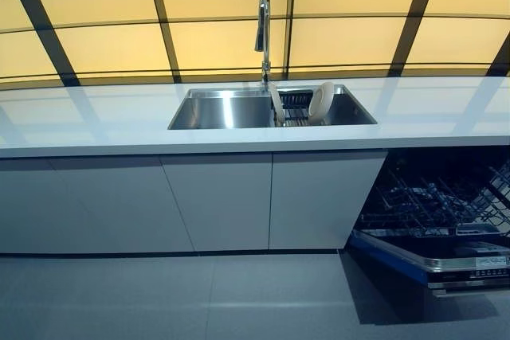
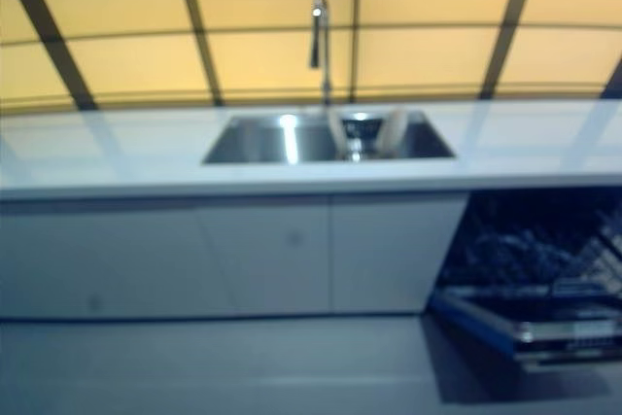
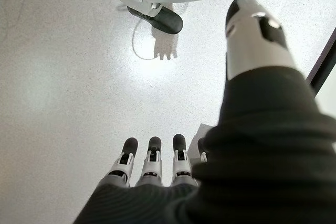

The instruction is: Take plates into dishwasher

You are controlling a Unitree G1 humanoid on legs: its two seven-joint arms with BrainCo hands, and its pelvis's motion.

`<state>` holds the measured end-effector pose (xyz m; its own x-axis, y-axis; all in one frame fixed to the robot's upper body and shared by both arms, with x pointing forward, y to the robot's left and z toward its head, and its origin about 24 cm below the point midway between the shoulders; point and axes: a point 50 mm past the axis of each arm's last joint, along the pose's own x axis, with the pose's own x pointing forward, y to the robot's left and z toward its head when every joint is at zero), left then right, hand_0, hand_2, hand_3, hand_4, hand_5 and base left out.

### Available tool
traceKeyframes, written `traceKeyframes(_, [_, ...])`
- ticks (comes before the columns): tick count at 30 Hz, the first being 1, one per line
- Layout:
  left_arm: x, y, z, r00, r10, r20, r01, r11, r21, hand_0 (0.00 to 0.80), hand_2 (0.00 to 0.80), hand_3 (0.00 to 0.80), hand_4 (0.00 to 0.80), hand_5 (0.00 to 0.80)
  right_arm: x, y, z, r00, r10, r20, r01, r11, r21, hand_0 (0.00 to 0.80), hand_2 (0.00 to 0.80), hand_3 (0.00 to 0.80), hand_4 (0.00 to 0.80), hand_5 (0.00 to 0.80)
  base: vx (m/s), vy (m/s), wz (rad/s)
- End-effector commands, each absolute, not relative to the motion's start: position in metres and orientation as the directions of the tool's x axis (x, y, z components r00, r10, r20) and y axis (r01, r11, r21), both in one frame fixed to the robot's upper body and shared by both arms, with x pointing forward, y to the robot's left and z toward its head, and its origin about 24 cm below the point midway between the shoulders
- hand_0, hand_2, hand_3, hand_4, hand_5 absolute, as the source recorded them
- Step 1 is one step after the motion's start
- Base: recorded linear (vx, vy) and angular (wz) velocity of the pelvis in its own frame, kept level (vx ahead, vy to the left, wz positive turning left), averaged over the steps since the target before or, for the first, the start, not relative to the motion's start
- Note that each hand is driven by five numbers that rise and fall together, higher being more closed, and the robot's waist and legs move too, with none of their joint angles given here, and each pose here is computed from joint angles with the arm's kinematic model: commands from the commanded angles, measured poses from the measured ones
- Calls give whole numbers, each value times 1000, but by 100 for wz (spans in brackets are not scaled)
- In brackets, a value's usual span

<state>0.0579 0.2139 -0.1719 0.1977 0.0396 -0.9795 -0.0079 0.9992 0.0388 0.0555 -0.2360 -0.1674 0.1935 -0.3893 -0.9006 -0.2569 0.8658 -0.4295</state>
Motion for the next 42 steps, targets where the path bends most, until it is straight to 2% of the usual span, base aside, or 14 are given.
traceKeyframes(1, [80, 202, -171, 254, 31, -967, -42, 999, 20, 0, 0, 0, 0, 0, 83, -239, -163, 266, -395, -879, -266, 847, -461, 0, 0, 0, 0, 0, 0, 0, 0])
traceKeyframes(8, [80, 202, -170, 282, -14, -959, -37, 999, -26, 0, 0, 0, 0, 0, 82, -239, -163, 265, -405, -875, -257, 845, -468, 0, 0, 0, 0, 0, 0, 0, 0])
traceKeyframes(12, [77, 204, -171, 273, 11, -962, -125, 992, -24, 0, 0, 0, 0, 0, 78, -238, -164, 251, -415, -875, -258, 842, -473, 0, 0, 0, 0, 0, 13, -24, 0])
traceKeyframes(17, [75, 207, -171, 272, 39, -962, -162, 987, -5, 0, 0, 0, 0, 0, 78, -237, -164, 264, -416, -870, -273, 833, -481, 0, 0, 0, 0, 0, 0, 0, 0])
traceKeyframes(22, [75, 206, -171, 271, 33, -962, -133, 991, -3, 0, 0, 0, 0, 0, 84, -237, -163, 281, -410, -867, -270, 834, -482, 0, 0, 0, 0, 0, 0, 0, 0])
traceKeyframes(29, [78, 206, -171, 269, 31, -963, -102, 995, 3, 0, 0, 0, 0, 0, 79, -235, -164, 250, -381, -890, -246, 864, -439, 0, 0, 0, 0, 0, -3, -16, 0])
traceKeyframes(38, [90, 208, -168, 291, 48, -956, -88, 996, 23, 0, 0, 0, 0, 0, 88, -235, -163, 258, -380, -888, -253, 861, -441, 0, 0, 0, 0, 0, 5, -84, 3])
traceKeyframes(42, [99, 205, -166, 321, 55, -945, -172, 985, -1, 0, 0, 0, 0, 0, 95, -240, -160, 260, -400, -879, -267, 845, -463, 0, 0, 0, 0, 0, -39, -99, 8])
